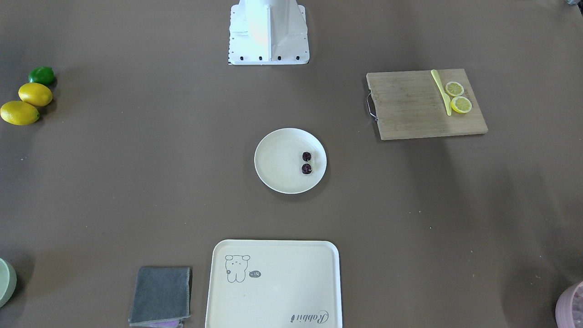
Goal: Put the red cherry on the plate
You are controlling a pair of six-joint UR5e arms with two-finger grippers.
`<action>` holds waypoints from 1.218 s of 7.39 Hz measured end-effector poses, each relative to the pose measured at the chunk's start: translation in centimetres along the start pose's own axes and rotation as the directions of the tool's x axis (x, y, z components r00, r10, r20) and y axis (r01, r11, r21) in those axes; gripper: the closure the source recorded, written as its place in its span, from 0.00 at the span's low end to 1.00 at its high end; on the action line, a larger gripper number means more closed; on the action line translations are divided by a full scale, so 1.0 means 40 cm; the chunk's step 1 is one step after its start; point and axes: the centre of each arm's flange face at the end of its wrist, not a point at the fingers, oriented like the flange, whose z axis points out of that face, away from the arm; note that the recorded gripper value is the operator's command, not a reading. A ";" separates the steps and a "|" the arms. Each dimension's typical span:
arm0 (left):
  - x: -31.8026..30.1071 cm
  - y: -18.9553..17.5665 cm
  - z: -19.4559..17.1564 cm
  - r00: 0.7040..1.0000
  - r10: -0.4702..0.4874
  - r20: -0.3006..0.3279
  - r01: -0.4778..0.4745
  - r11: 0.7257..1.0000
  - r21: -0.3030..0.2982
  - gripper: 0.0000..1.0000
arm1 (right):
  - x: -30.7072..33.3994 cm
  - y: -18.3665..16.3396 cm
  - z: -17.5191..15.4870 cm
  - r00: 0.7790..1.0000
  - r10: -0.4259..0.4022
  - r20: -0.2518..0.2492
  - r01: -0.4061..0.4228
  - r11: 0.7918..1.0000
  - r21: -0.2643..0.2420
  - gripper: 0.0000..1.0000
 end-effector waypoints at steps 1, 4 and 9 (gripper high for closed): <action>0.001 -0.001 -0.001 1.000 0.001 0.000 -0.001 1.000 0.001 0.02 | -0.002 -0.003 -0.002 1.000 -0.003 0.001 0.003 1.000 0.002 0.00; 0.005 -0.002 -0.005 1.000 0.004 0.000 -0.004 1.000 0.004 0.02 | -0.005 -0.004 -0.003 1.000 -0.005 0.005 0.005 1.000 0.005 0.00; 0.011 -0.003 -0.010 1.000 0.008 -0.002 -0.008 1.000 0.008 0.02 | -0.002 0.002 0.001 1.000 -0.003 0.003 0.003 1.000 0.001 0.00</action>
